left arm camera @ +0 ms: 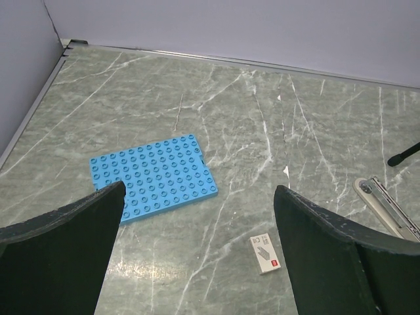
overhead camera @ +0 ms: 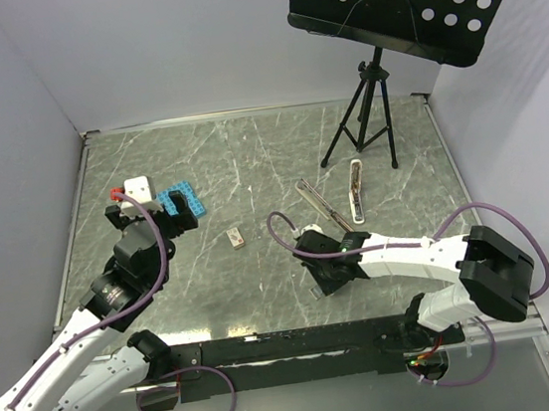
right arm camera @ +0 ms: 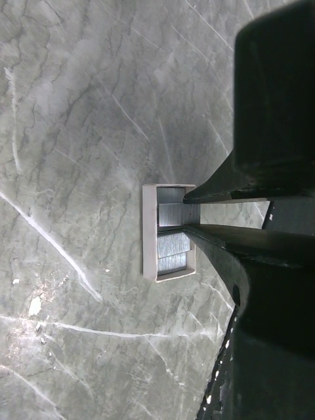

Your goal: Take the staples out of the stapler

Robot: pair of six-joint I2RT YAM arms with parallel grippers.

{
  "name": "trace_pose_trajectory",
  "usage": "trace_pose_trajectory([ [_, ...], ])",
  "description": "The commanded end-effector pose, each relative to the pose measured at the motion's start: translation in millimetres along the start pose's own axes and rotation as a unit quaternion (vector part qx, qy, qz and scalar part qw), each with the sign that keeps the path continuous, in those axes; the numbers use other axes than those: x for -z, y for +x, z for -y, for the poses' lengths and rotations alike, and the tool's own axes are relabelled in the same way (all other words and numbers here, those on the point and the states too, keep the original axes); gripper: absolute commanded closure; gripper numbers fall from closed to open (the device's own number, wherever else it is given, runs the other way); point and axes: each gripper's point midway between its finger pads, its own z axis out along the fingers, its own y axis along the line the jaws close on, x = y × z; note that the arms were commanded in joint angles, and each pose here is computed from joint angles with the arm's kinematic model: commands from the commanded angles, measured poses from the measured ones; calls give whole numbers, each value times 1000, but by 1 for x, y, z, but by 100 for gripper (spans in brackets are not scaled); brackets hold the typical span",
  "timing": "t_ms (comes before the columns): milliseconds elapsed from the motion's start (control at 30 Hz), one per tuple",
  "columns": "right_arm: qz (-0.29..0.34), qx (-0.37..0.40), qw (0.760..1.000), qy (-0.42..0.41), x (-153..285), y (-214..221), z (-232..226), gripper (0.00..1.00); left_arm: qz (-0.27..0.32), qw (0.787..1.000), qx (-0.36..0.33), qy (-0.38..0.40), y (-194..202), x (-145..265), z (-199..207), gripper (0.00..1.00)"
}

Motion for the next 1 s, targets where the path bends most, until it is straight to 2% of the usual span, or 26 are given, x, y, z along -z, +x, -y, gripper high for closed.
trace_pose_trajectory([
  [0,17,0,1000,5,7,-12,-2,74,16,1000,18,5,-12,2,1,0],
  [333,40,-7,999,-7,21,-21,-4,72,15,1000,16,5,-11,2,2,0],
  [567,40,-14,999,10,25,-23,1,65,14,1000,16,3,-10,1,1,1],
  [733,30,-17,999,14,23,-18,3,72,14,1000,15,4,-10,2,2,1],
  [867,10,-36,999,35,26,-10,9,73,14,1000,15,3,-10,1,2,1],
  [967,9,-43,998,33,29,-8,9,67,13,1000,15,5,-10,1,2,0],
])
